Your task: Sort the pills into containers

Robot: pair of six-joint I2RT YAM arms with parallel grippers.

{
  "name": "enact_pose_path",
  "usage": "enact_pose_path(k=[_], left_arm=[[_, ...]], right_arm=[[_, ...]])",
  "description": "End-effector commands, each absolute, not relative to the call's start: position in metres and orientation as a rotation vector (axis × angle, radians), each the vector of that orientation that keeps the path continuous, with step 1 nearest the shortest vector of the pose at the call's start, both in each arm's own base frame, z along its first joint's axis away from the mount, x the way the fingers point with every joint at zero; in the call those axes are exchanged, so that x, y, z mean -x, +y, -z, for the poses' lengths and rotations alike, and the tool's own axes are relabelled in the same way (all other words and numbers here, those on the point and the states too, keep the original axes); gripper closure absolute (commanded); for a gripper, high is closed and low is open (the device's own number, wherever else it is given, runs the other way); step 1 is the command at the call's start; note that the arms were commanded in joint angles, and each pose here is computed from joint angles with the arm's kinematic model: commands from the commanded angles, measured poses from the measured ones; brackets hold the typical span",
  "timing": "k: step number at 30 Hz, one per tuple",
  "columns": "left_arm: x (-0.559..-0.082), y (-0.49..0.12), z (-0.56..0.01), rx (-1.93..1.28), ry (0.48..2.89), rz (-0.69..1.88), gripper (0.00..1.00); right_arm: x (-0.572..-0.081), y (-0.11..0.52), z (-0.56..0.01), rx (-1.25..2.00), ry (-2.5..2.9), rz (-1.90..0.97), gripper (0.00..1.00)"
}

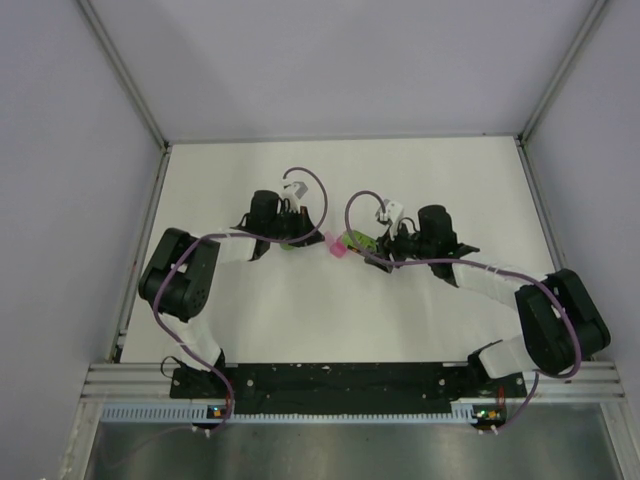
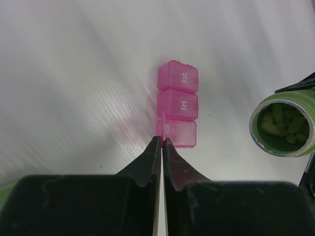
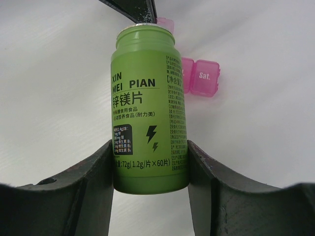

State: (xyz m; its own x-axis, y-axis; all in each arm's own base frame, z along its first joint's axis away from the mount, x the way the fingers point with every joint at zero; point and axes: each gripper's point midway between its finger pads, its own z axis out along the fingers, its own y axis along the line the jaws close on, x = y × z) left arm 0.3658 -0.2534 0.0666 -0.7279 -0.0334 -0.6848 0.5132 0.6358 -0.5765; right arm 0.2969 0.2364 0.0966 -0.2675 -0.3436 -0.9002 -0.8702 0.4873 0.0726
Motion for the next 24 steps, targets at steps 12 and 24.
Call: enact_pose_path(k=[12,24], left_arm=[[-0.372,-0.258,-0.079,-0.382,2.140,1.071,0.83],[-0.374,-0.261,-0.083,-0.390,2.128,1.092,0.83]], right_arm=[[-0.311,0.246,-0.108,1.045,1.765,-0.691,1.00],[-0.313,0.251,-0.101,1.075,1.805,-0.674,1.00]])
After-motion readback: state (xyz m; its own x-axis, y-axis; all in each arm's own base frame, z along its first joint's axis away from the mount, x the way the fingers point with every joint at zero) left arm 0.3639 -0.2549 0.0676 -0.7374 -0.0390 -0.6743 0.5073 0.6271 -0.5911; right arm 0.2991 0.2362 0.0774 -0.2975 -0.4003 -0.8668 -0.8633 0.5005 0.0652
